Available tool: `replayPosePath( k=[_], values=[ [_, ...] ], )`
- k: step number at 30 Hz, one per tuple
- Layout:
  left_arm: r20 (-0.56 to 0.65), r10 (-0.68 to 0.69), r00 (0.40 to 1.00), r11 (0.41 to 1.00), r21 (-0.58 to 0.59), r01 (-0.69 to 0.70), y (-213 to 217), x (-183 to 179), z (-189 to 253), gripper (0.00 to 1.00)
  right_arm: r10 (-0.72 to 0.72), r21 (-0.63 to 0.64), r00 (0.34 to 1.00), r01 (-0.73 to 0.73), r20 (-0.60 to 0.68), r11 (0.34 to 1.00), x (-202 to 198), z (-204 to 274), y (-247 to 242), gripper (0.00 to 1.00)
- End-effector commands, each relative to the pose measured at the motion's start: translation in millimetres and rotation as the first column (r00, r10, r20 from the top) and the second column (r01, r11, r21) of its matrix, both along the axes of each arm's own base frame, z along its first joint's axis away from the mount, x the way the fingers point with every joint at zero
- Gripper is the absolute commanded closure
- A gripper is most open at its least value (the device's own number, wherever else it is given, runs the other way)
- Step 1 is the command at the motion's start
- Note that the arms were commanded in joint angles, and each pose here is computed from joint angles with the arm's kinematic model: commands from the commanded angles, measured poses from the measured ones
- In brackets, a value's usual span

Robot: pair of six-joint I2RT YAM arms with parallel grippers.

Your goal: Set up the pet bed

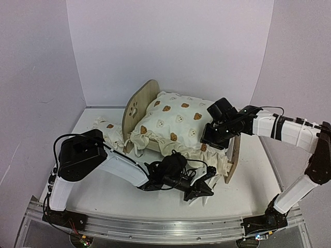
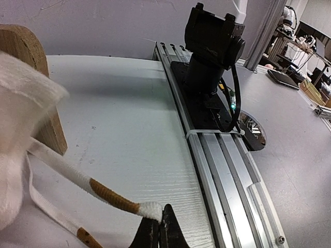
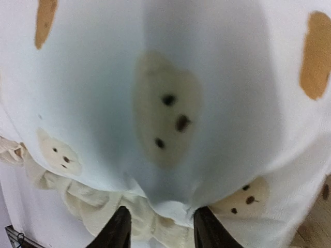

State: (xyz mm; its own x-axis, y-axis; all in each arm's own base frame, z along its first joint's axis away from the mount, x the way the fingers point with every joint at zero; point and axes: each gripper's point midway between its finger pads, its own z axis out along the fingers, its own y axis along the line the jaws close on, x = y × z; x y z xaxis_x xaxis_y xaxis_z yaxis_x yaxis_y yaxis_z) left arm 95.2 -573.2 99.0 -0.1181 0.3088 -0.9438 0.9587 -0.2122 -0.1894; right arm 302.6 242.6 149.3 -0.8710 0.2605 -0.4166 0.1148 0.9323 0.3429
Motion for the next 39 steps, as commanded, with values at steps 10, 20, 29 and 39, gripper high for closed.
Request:
replayPosePath(
  k=[10, 20, 29, 39],
  values=[
    [0.072, -0.009, 0.997, 0.999, -0.042, 0.012, 2, -1, 17, 1.0, 0.451, -0.092, 0.892, -0.453, -0.044, 0.887, -94, 29, -47, 0.32],
    [0.046, 0.076, 0.996, 0.997, -0.026, -0.075, 21, 45, 17, 1.0, 0.415, 0.108, 0.901, -0.403, -0.123, 0.909, -147, -18, -36, 0.38],
    [0.032, 0.122, 0.992, 0.993, -0.004, -0.121, 25, 62, 12, 1.0, 0.232, -0.005, 0.968, -0.233, -0.094, 0.972, -147, -77, -44, 0.65],
    [0.046, 0.208, 0.977, 0.975, 0.071, -0.211, 26, 83, -4, 1.0, 0.038, -0.097, 0.996, -0.03, 0.079, 0.995, -107, -113, -16, 0.58]
  ],
)
